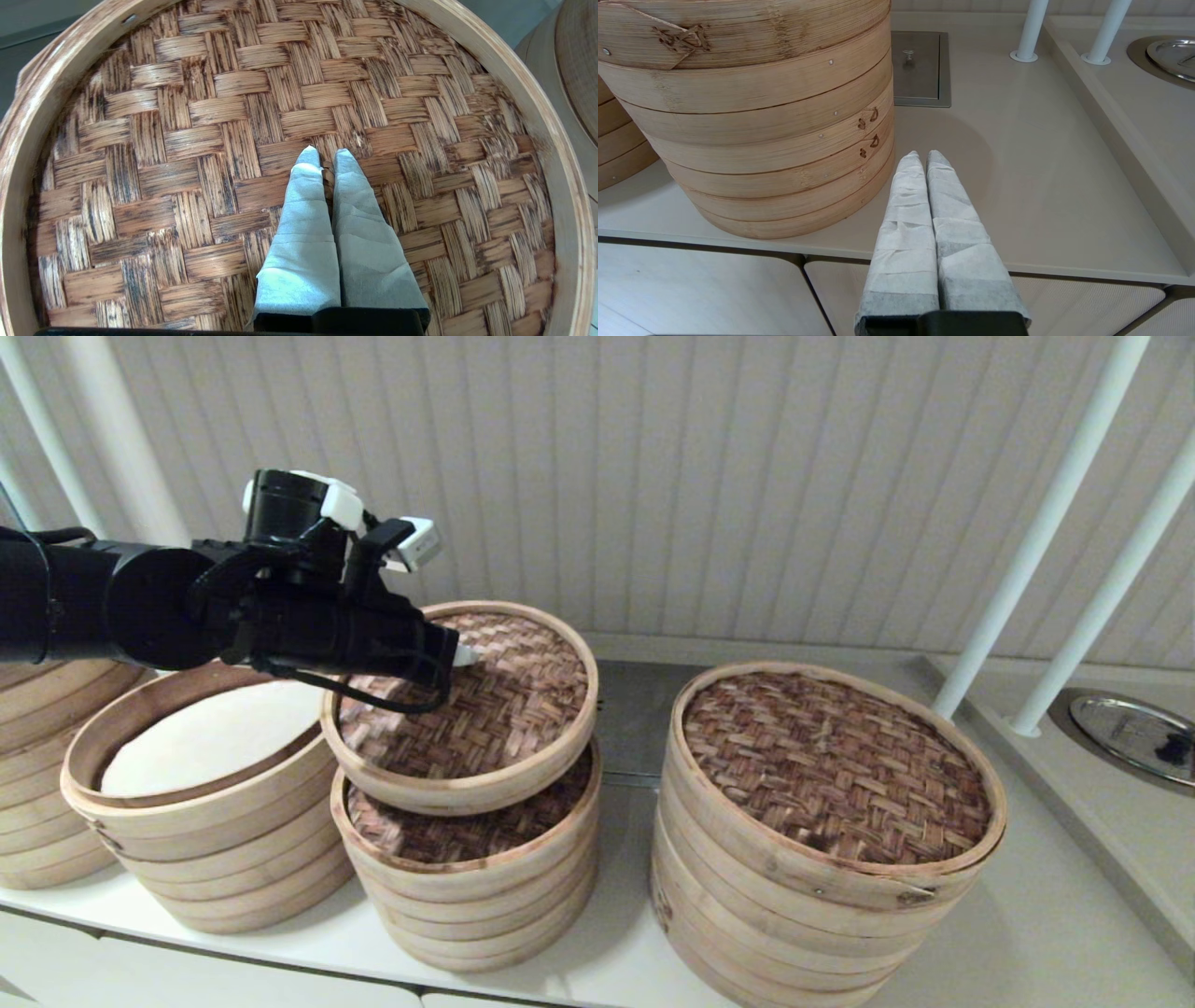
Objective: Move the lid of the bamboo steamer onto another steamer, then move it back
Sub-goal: Pick up the steamer, then put the steamer
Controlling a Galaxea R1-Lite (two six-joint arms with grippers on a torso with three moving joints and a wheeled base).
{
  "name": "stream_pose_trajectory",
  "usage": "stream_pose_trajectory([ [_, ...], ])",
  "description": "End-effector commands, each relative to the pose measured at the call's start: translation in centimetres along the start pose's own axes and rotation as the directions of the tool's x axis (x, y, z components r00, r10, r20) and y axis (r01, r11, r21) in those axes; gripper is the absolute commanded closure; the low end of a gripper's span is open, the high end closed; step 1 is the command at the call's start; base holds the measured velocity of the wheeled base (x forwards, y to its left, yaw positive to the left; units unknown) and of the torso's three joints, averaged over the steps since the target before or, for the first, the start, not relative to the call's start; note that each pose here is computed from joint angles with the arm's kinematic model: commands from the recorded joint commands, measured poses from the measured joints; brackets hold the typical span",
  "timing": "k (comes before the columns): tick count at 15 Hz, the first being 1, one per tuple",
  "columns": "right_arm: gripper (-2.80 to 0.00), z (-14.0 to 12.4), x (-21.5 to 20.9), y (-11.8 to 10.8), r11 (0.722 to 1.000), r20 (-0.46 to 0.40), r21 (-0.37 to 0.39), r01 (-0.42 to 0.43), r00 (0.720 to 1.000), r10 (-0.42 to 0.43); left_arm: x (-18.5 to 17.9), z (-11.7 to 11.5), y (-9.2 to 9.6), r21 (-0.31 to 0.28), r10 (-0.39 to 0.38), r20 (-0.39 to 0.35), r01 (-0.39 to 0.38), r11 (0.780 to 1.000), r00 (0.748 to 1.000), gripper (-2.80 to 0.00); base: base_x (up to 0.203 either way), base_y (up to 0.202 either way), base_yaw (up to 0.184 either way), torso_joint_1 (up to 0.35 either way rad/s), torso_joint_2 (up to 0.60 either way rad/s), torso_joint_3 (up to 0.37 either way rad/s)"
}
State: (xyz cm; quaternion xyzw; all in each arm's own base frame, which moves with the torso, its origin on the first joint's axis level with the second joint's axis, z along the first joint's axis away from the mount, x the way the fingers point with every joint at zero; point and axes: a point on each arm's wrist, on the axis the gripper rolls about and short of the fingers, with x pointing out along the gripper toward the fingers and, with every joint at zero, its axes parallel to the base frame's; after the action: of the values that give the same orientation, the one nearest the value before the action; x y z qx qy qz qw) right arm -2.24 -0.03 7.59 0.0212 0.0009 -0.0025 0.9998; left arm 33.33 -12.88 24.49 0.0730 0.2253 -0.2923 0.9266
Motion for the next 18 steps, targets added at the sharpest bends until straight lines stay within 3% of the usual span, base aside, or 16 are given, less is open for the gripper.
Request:
stream_pose_trajectory([
  [1,0.00,0.0,0.0,0.0,1.000,-0.003,0.000,0.000,1.000,0.000,-0.3,0.1,0.2,-0.001,0.006,0.007,-0.006,1.000,1.000,0.00,0.000,0.000,0.000,0.000,0.00,0.000],
  [8,0.00,0.0,0.0,0.0,1.000,-0.003,0.000,0.000,1.000,0.000,-1.1,0.6,1.0,-0.023,0.035,0.031,-0.034,0.999,0.999,0.00,0.000,0.000,0.000,0.000,0.00,0.000],
  [17,0.00,0.0,0.0,0.0,1.000,-0.003,0.000,0.000,1.000,0.000,-1.9,0.7,2.6,-0.050,0.109,0.051,-0.107,0.993,0.993,0.00,0.000,0.000,0.000,0.000,0.00,0.000],
  [18,0.00,0.0,0.0,0.0,1.000,-0.003,0.000,0.000,1.000,0.000,-2.3,0.9,3.0,-0.073,0.139,0.056,-0.134,0.988,0.989,0.00,0.000,0.000,0.000,0.000,0.00,0.000],
])
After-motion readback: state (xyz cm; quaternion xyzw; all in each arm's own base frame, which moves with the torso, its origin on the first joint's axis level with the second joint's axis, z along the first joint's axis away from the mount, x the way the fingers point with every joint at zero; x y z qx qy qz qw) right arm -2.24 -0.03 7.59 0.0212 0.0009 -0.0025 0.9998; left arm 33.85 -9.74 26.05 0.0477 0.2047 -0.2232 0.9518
